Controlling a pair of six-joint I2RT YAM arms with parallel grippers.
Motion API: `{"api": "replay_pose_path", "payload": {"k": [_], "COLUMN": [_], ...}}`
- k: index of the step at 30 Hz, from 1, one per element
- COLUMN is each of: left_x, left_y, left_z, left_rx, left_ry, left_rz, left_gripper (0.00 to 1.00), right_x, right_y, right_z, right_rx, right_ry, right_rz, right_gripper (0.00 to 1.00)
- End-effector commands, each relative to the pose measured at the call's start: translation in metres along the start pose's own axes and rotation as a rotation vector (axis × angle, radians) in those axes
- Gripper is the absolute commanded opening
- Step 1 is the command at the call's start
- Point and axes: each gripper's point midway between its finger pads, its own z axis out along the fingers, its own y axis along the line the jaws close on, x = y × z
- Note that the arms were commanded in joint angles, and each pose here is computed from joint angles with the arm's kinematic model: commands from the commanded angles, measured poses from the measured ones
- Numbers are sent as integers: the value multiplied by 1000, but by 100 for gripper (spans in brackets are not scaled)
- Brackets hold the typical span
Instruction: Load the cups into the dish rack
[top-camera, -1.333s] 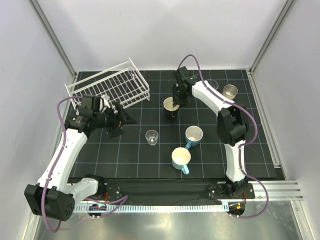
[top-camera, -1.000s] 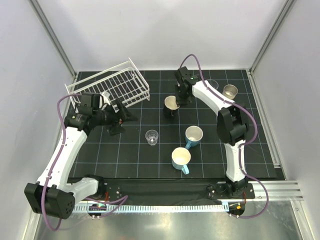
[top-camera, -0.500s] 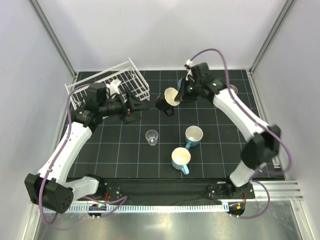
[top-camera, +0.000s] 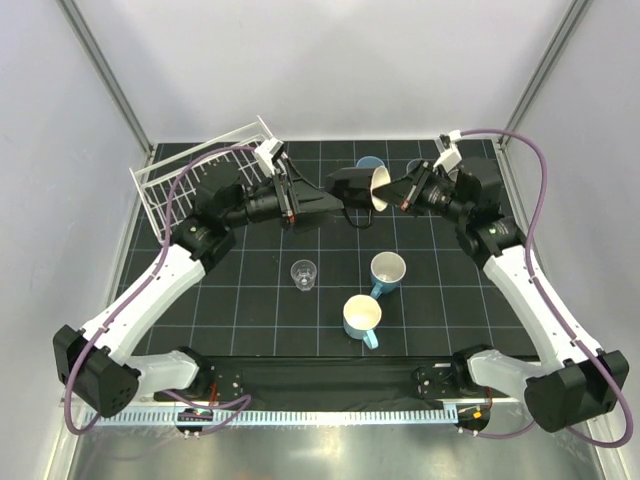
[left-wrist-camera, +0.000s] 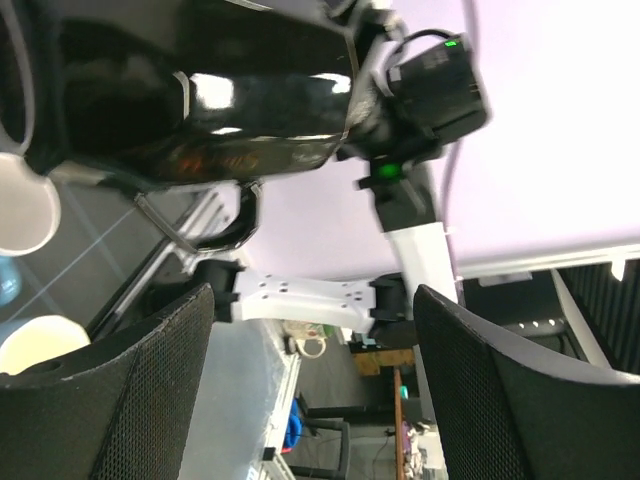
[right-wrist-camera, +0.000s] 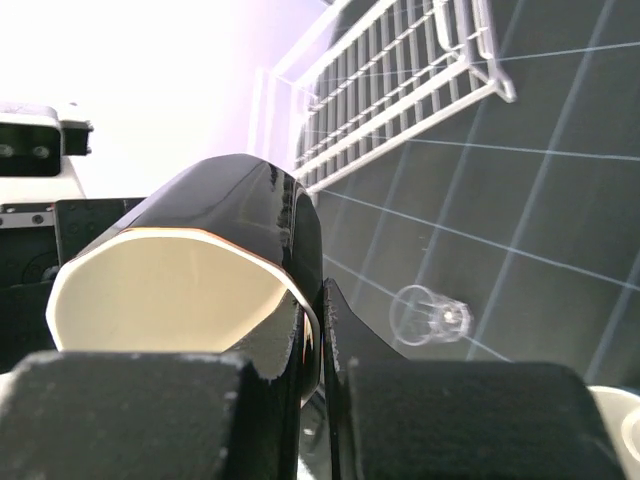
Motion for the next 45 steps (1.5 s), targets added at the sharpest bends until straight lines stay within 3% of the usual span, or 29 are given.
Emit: {"api": "replay_pose_path", "payload": {"k": [1,6,14,17,19,25,29,30,33,41,45], "left_x": [5,18,29,30,30,13,12,10,13,9,3], "left_y": [-31,-30,-28,-23,-22,-32,-35,-36,-43,-51,-58], "left_z": [6,13,3,0,1,10,22,25,32,41,41], "left_rx": [148,175,157,140,137,178,186,195,228,254,268], "left_ry": [34,89,89,75,72,10,13,3,16,-18,-48], "left_rz": [44,55,69,66,64,64,65,65,49,77,90], "left_gripper": [79,76,74,77,84,86,81,73,65,67,61], "right_x": [-25,-28,-33,-35,-37,-35,-33,-32,-31,-29,-27], "right_y": [71,89,96,105,109,115,113,113,111,107,105], "right_z": [-24,-34,-39,-42,-45,-47,-46,-45,-44,-42,-41], "right_rx": [-293,-436,-454,-478,-492,-565,-556,-555,-539,-524,-521], "right_ry": [-99,-138,-151,-145,-153,-146,-145,-145,-146,-145,-138], "right_rz": [-24,77,81,77,75,104,108,104,101,110,113], "right_gripper": [4,4,4,4,4,4,4,4,4,4,4]}}
